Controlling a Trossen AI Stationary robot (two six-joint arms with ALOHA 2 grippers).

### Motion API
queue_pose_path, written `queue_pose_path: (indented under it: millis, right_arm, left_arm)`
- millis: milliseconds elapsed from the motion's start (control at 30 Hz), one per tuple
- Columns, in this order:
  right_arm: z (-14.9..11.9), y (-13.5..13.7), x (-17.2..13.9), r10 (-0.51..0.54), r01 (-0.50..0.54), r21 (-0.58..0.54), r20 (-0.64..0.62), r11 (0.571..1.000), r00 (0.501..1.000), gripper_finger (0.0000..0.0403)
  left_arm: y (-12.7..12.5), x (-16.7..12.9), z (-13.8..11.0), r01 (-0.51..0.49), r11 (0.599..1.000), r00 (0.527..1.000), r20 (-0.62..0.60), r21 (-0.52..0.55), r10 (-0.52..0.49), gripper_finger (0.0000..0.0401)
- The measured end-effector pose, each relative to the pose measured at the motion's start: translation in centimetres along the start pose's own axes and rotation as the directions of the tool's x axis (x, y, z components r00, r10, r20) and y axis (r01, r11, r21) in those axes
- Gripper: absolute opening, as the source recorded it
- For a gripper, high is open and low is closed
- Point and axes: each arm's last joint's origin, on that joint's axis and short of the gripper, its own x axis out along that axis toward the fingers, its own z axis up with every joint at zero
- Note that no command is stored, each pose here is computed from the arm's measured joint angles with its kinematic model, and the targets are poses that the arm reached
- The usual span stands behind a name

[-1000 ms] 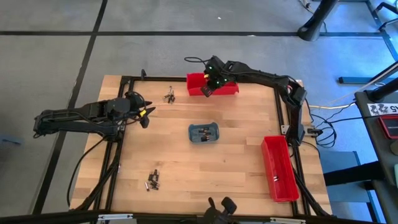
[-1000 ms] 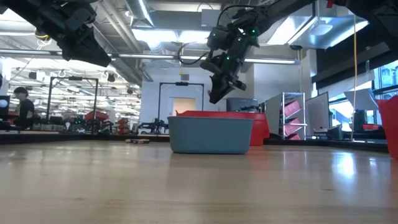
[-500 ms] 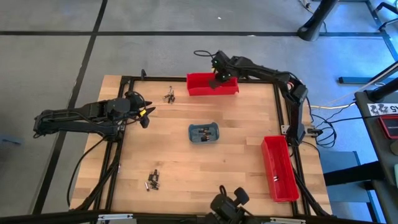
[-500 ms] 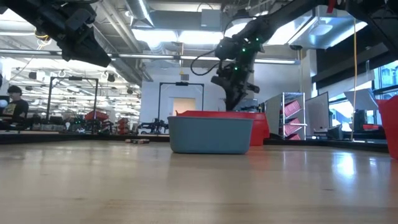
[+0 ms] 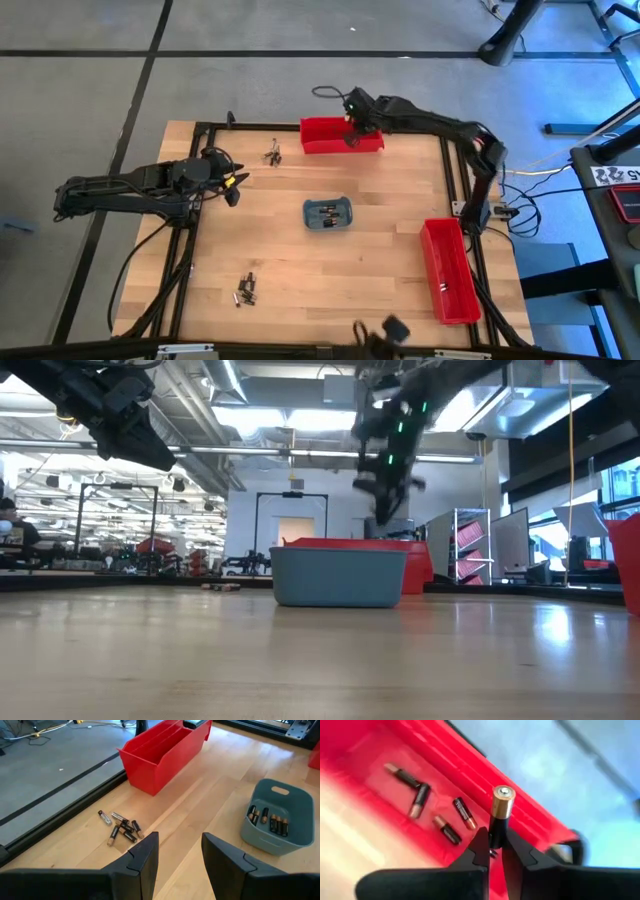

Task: Sort batteries
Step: Put the black battery into the blue bin

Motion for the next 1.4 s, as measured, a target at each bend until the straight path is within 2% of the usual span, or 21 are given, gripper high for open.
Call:
queue_pose_path:
  millis: [100, 233, 367, 467, 533, 600, 667, 733, 833, 900, 933, 1033, 1133, 1267, 1400]
  right_arm:
    - [-1.4, 2.3, -5.3, -0.054, 0.056, -0.132, 0.016, 0.990, 0.998, 0.0021]
    - [-5.5, 5.1, -14.0, -0.067, 0.080, -0.282, 0.054, 0.956, 0.996, 0.0021]
    - [-10.5, 7.3, -21.4, 0.016, 0.051, -0.344, 0.188, 0.937, 0.982, 0.0021]
    - [-13.6, 8.6, -24.4, 0.098, 0.030, -0.376, 0.316, 0.926, 0.944, 0.0021]
    - [-14.9, 9.5, -24.8, 0.124, 0.046, -0.391, 0.398, 0.919, 0.909, 0.0021]
    - [-15.4, 9.9, -23.8, 0.155, 0.058, -0.433, 0.441, 0.900, 0.884, 0.0021]
    - [-15.1, 10.1, -21.7, 0.230, 0.016, -0.473, 0.456, 0.881, 0.860, 0.0021]
    - [-13.9, 9.5, -18.7, 0.344, -0.085, -0.486, 0.474, 0.870, 0.810, 0.0022]
    - [-11.7, 7.4, -13.9, 0.516, -0.258, -0.498, 0.498, 0.828, 0.696, 0.0025]
    - [-10.0, 5.2, -11.2, 0.547, -0.343, -0.438, 0.535, 0.831, 0.643, 0.0024]
    - [-9.2, 4.2, -10.0, 0.536, -0.373, -0.387, 0.553, 0.843, 0.638, 0.0023]
    - [-7.4, 1.1, -6.4, 0.430, -0.395, -0.192, 0.568, 0.899, 0.702, 0.0022]
    - [-5.7, -0.9, -3.5, 0.375, -0.425, -0.033, 0.533, 0.905, 0.758, 0.0022]
    - [-3.5, -2.0, 0.0, 0.410, -0.470, 0.040, 0.430, 0.882, 0.804, 0.0024]
    - [-1.3, -2.2, 2.2, 0.388, -0.432, 0.083, 0.315, 0.898, 0.866, 0.0025]
  left_arm:
    - [0.0, 0.0, 0.0, 0.000, 1.000, 1.000, 0.000, -0.002, 0.000, 0.0139]
    - [0.0, 0.0, 0.1, 0.003, 1.000, 1.000, 0.010, -0.009, -0.003, 0.0139]
    - [-0.1, 0.0, 0.4, 0.012, 1.000, 0.999, 0.039, -0.017, -0.011, 0.0139]
    - [-0.3, 0.0, 0.9, 0.024, 1.000, 0.996, 0.089, -0.005, -0.023, 0.0139]
    - [-0.4, -0.1, 1.5, 0.033, 0.999, 0.990, 0.139, 0.018, -0.036, 0.0139]
    - [-0.6, -0.1, 2.0, 0.040, 0.999, 0.979, 0.198, 0.035, -0.046, 0.0139]
    - [-0.9, 0.4, 2.3, 0.044, 0.997, 0.960, 0.275, 0.063, -0.060, 0.0139]
    - [-1.2, 1.3, 2.0, 0.023, 0.992, 0.937, 0.342, 0.125, -0.065, 0.0139]
    - [-1.5, 2.7, 1.3, -0.018, 0.982, 0.906, 0.418, 0.187, -0.063, 0.0139]
    - [-1.5, 3.4, 1.0, -0.058, 0.977, 0.884, 0.465, 0.207, -0.046, 0.0139]
    - [-1.4, 3.8, 0.8, -0.081, 0.973, 0.878, 0.478, 0.217, -0.034, 0.0139]
    - [-0.9, 4.7, 0.5, -0.143, 0.966, 0.859, 0.511, 0.213, 0.014, 0.0139]
    - [-0.1, 5.6, 0.6, -0.205, 0.960, 0.857, 0.509, 0.193, 0.081, 0.0139]
    - [1.2, 6.7, 0.6, -0.286, 0.942, 0.858, 0.486, 0.176, 0.170, 0.0139]
    - [2.2, 7.5, 0.7, -0.333, 0.935, 0.844, 0.480, 0.121, 0.238, 0.0139]
